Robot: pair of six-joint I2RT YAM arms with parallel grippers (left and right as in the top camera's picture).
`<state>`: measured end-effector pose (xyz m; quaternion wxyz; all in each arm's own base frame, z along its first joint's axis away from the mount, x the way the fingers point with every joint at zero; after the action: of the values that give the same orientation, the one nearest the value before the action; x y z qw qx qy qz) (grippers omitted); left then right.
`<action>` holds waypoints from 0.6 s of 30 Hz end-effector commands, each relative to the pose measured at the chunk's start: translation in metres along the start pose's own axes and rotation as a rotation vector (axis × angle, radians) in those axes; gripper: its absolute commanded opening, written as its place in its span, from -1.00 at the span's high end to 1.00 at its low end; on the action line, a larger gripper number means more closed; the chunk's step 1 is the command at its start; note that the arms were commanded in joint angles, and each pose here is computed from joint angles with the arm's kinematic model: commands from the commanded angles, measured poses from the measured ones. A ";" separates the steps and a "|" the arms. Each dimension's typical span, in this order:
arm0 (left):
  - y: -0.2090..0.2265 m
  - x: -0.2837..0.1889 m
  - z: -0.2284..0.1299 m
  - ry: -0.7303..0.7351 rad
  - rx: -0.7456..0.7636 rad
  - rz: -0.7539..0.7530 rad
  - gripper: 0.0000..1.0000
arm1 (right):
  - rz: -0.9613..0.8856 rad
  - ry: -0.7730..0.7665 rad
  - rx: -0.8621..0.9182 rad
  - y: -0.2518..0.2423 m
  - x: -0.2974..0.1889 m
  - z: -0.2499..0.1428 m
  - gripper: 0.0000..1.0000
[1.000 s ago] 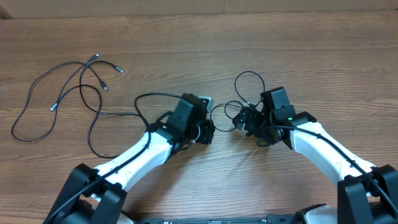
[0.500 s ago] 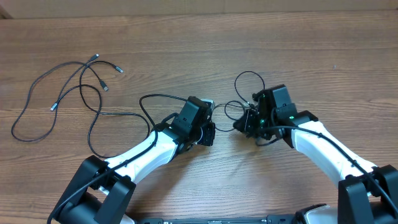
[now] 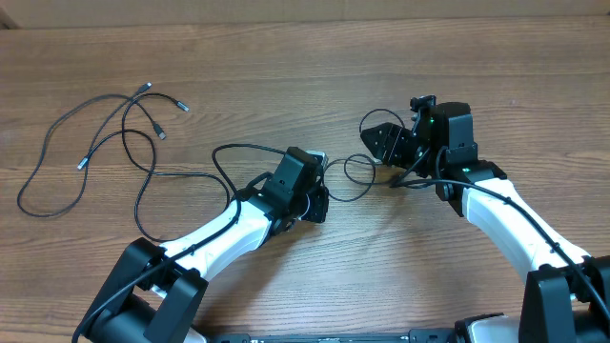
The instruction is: Untangle cables
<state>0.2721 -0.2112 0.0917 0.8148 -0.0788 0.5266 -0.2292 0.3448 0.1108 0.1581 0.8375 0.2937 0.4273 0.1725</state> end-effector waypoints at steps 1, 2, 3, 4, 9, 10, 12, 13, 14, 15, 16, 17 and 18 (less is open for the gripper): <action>0.003 0.002 0.001 -0.004 -0.015 0.013 0.68 | -0.089 -0.065 -0.016 -0.003 0.004 0.009 0.22; 0.003 0.002 0.001 -0.005 -0.015 0.012 0.68 | -0.124 -0.070 -0.017 -0.007 0.009 0.007 0.31; 0.003 0.002 0.002 -0.007 -0.014 0.011 0.68 | -0.146 -0.072 -0.016 -0.010 0.013 0.006 0.33; 0.003 0.002 0.002 -0.010 -0.014 0.010 0.67 | -0.163 -0.070 -0.018 -0.013 0.018 0.003 0.33; 0.002 0.002 0.003 -0.012 -0.014 0.009 0.68 | -0.174 -0.038 0.008 -0.024 0.045 -0.007 0.33; 0.003 0.002 0.002 -0.011 -0.013 0.010 0.68 | -0.178 -0.033 0.021 -0.027 0.049 -0.008 0.34; 0.003 0.002 0.002 -0.009 -0.014 0.013 0.67 | -0.199 -0.008 0.063 -0.036 0.057 -0.015 0.43; 0.003 0.002 0.002 -0.008 -0.014 0.015 0.68 | -0.208 0.004 0.080 -0.040 0.060 -0.018 0.45; 0.003 0.002 0.002 -0.008 -0.014 0.016 0.68 | -0.215 0.013 0.106 -0.043 0.063 -0.020 0.45; 0.003 0.002 0.002 -0.008 -0.014 0.016 0.68 | -0.219 0.024 0.130 -0.045 0.064 -0.023 0.45; 0.004 0.002 0.002 -0.009 -0.014 0.018 0.68 | -0.214 0.039 0.146 -0.045 0.065 -0.025 0.45; 0.004 0.002 0.002 -0.011 -0.015 0.023 0.69 | -0.192 0.065 0.153 -0.043 0.065 -0.028 0.46; 0.005 0.002 0.002 -0.014 -0.015 0.029 0.70 | -0.171 0.088 0.158 -0.041 0.065 -0.031 0.46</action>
<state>0.2731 -0.2115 0.0923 0.8167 -0.0792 0.5235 -0.2294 0.3552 0.1190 0.0712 0.8169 0.2858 0.4968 0.0644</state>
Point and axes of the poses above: each gripper's point midway between its finger pads, its own x axis out along the fingers, its own y axis along the line the jaws close on, z = x × y, the point moved 7 cm from there along -x, back along the fingers, and after that the axes turned 1 degree about -x, right-handed, at the moved point
